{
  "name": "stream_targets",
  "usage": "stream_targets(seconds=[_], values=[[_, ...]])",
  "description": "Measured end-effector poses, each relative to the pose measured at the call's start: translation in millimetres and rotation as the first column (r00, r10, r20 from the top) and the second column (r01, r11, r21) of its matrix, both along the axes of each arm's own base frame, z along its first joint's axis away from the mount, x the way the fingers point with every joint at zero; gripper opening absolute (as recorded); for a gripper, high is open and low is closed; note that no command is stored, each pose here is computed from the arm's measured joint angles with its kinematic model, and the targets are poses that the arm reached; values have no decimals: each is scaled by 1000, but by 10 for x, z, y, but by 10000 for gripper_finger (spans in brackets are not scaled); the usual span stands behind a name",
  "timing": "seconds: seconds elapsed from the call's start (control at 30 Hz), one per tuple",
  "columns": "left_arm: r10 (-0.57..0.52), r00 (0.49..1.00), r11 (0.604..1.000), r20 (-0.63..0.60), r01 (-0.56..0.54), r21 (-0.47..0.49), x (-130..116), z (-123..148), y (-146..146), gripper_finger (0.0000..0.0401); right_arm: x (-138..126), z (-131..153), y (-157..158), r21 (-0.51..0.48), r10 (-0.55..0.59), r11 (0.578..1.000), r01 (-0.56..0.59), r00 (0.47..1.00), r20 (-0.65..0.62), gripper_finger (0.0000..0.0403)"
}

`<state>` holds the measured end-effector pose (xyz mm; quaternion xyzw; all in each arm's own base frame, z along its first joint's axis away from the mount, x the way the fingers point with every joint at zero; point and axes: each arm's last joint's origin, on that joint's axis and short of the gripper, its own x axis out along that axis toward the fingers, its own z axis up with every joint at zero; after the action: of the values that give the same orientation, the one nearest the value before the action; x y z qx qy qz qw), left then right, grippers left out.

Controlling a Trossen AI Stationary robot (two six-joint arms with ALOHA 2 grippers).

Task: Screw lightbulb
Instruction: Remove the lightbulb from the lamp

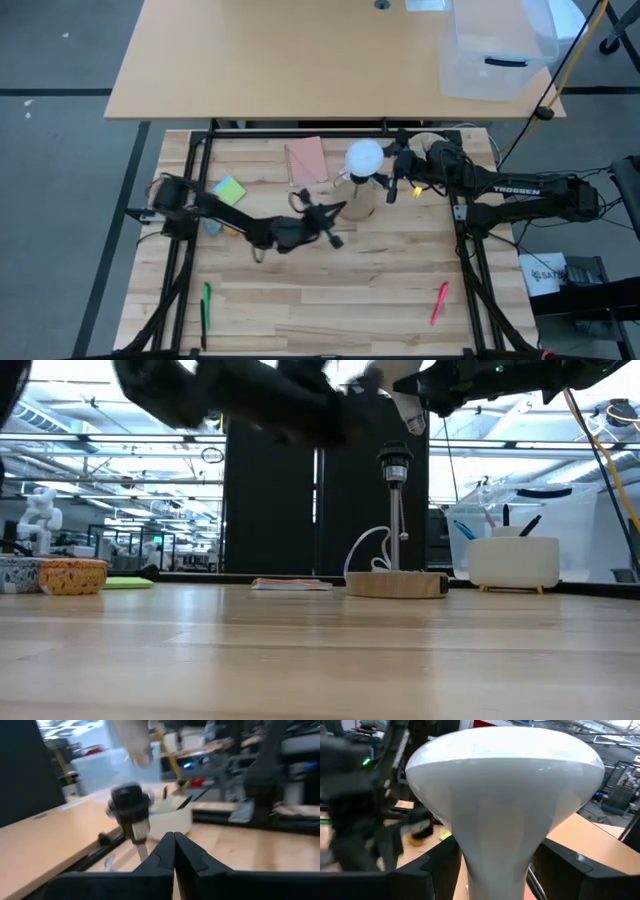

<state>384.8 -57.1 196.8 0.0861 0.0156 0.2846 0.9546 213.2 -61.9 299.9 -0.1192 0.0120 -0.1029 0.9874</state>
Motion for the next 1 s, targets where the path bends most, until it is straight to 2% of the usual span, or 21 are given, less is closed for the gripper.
stream_targets(seconds=[0.13,0.27,0.4,0.53,0.7,0.8,1.0], values=[[-97,994,995,43,98,-7,-431,224,53,1,7,2,26,0,35,999,-35,999,2,221],[-169,982,985,83,171,-19,-861,316,179,1,17,-1,73,2,101,995,-101,995,-1,221],[-227,967,973,118,230,-8,-1215,294,322,1,32,-10,147,16,183,983,-183,983,-7,221],[-302,936,953,180,303,18,-1512,156,476,0,49,-32,246,26,247,969,-246,969,-27,221],[-262,928,962,264,275,-11,-1859,-106,642,0,71,-57,374,36,303,953,-301,952,-48,221],[-244,930,965,274,262,-28,-2027,-234,681,0,100,-89,444,48,333,943,-331,941,-65,221],[-236,914,966,331,257,-21,-2207,-276,693,0,198,-199,576,71,388,922,-382,915,-115,221]])
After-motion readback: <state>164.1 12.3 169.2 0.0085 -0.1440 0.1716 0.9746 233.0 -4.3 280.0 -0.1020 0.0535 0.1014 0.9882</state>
